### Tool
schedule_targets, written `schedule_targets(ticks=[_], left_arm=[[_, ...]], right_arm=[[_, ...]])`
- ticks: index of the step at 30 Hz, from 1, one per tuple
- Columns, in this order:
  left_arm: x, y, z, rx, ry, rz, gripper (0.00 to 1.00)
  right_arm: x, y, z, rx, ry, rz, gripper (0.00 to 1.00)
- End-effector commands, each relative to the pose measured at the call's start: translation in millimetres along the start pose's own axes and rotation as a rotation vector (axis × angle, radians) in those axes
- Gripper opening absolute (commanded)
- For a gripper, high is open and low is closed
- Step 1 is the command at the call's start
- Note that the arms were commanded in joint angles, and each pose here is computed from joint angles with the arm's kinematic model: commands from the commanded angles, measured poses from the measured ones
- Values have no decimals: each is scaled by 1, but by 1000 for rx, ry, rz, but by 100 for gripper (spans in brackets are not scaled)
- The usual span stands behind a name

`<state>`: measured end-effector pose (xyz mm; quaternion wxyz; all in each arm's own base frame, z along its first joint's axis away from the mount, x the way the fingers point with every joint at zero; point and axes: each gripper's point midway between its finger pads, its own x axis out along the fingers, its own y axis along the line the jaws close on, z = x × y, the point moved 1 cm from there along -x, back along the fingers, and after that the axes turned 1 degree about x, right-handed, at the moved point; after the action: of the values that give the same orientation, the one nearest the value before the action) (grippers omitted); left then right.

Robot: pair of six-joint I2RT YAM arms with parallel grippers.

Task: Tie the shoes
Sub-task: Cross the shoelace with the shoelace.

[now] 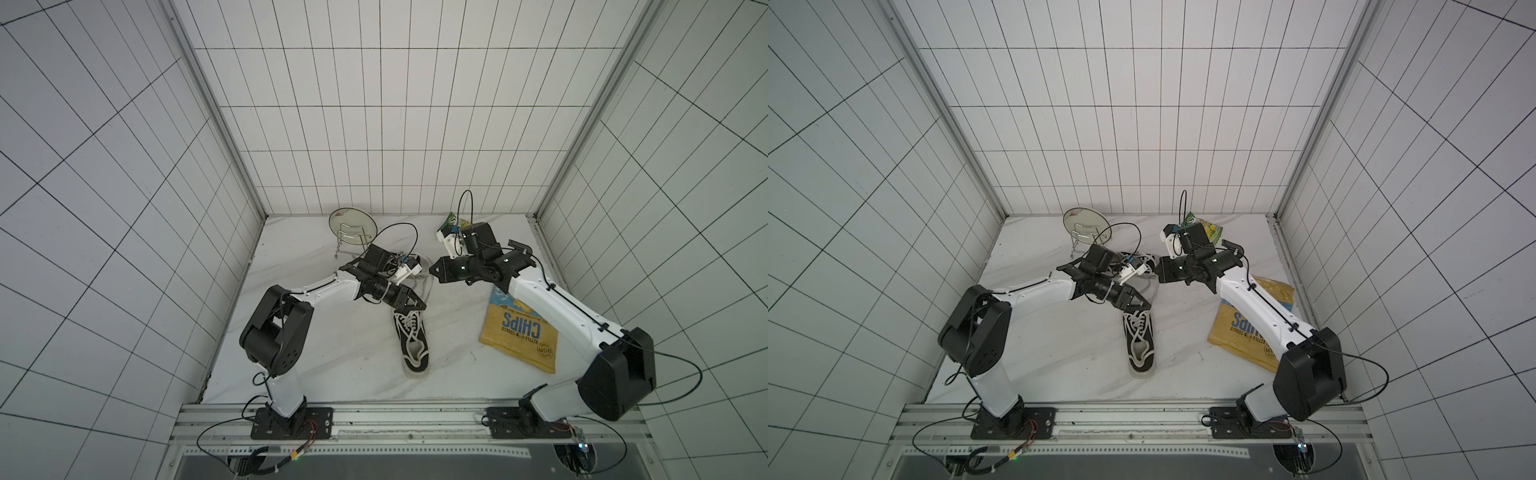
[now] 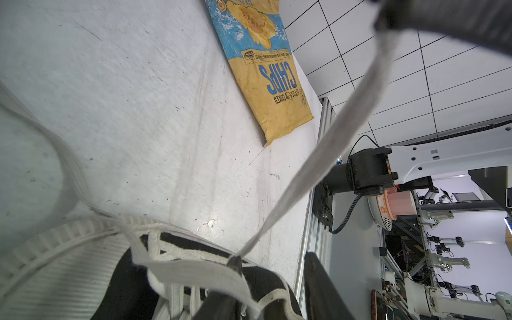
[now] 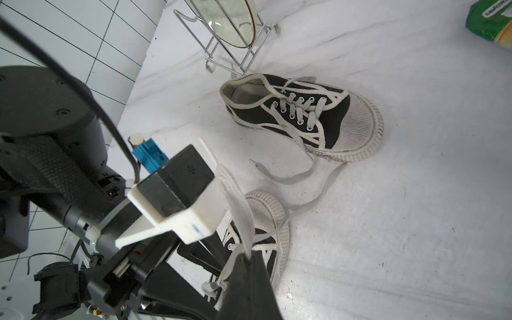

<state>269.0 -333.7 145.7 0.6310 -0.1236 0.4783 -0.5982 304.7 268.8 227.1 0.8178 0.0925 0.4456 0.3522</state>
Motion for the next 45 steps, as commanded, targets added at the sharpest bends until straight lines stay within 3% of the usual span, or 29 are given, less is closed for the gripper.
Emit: schedule_targets(ticks=[1,9,13,16,21,28,35,45], left_arm=[[6,1,10,54,-8,28,40],[16,-8,15,117,-3,42,40],[14,-21,11,139,3,-6,10],[6,-33,6,172,-4,-25,0],[-7,-50,-5,164,-1,-91,0],[-25,-33,-7,118,-37,-62,0],[-47,-8,13,108,-108,-26,0],[-55,11,45,122,-147,-32,0]], right_arm=[[-9,10,18,19,-45,67,0],[-9,10,21,62,-35,122,0],[5,3,15,96,7,150,0],[22,-7,6,128,53,181,0],[60,-12,-16,172,173,298,0],[100,-7,-49,191,313,425,0],[122,-22,-55,196,300,391,0],[136,-42,-24,214,201,348,0]])
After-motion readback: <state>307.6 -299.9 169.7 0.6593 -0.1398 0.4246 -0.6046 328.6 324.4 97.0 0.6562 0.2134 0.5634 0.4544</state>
